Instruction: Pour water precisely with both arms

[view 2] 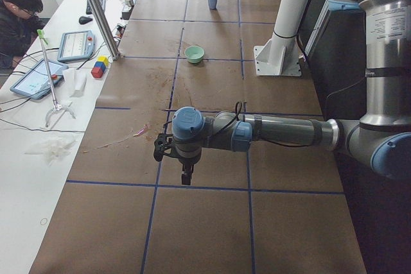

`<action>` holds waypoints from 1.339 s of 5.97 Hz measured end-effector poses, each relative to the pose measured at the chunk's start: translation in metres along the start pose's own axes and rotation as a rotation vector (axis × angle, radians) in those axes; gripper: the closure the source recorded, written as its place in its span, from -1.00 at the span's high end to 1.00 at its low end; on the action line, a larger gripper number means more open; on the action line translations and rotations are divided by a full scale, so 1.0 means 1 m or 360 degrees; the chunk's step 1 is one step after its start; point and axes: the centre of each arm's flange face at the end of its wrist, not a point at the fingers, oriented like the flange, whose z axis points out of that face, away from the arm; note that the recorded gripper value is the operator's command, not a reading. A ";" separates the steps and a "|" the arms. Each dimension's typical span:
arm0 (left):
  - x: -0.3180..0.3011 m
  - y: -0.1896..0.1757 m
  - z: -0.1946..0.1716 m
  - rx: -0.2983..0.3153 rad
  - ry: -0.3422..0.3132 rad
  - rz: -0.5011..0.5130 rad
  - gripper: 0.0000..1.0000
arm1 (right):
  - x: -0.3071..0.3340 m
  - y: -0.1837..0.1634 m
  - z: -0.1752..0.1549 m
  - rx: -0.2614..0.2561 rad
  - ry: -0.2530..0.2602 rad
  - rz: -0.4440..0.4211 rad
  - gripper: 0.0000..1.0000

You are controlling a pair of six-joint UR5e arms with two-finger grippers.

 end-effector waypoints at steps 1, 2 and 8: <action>0.000 0.000 0.000 -0.0001 -0.0001 -0.0001 1.00 | -0.007 0.009 0.009 0.0040 0.0023 0.0000 1.00; 0.000 0.000 0.000 -0.0001 -0.0001 -0.0001 1.00 | -0.008 0.022 0.018 0.0078 0.0044 -0.0008 1.00; 0.000 0.000 0.001 -0.0003 0.0001 -0.0001 1.00 | 0.001 0.066 0.063 0.0313 0.0096 -0.0058 1.00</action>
